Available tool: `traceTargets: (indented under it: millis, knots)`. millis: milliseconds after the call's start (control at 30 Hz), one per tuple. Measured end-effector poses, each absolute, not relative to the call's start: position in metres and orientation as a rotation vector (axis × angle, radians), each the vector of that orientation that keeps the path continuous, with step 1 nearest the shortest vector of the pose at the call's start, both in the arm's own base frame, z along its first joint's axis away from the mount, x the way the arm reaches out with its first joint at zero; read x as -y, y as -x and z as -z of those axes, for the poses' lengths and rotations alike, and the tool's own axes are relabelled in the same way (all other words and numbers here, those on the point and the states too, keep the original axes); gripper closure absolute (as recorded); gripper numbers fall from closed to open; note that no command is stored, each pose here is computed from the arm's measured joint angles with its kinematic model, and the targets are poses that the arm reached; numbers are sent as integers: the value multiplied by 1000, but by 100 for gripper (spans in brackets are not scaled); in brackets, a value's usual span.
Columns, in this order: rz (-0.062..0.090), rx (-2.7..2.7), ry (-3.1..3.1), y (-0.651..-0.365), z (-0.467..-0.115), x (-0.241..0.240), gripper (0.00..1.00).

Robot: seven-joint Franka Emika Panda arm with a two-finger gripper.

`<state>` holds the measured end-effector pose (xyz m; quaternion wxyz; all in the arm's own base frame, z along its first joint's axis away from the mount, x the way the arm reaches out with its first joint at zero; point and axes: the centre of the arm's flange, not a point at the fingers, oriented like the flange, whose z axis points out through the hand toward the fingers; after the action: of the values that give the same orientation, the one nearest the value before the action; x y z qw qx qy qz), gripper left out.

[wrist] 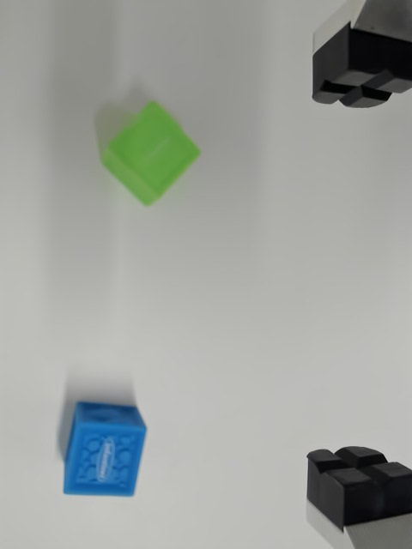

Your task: Stack cube

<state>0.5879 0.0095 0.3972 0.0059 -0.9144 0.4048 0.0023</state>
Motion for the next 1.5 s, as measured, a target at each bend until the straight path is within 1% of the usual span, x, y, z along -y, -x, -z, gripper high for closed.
traceTargets:
  millis: [333,867,1500]
  knots:
    - [-8,-1285,2854,-592,-382,-23,0]
    - [-10,-1326,2838,-599,-345,-52,0]
    - [-11,-1388,2813,-610,-289,-98,0]
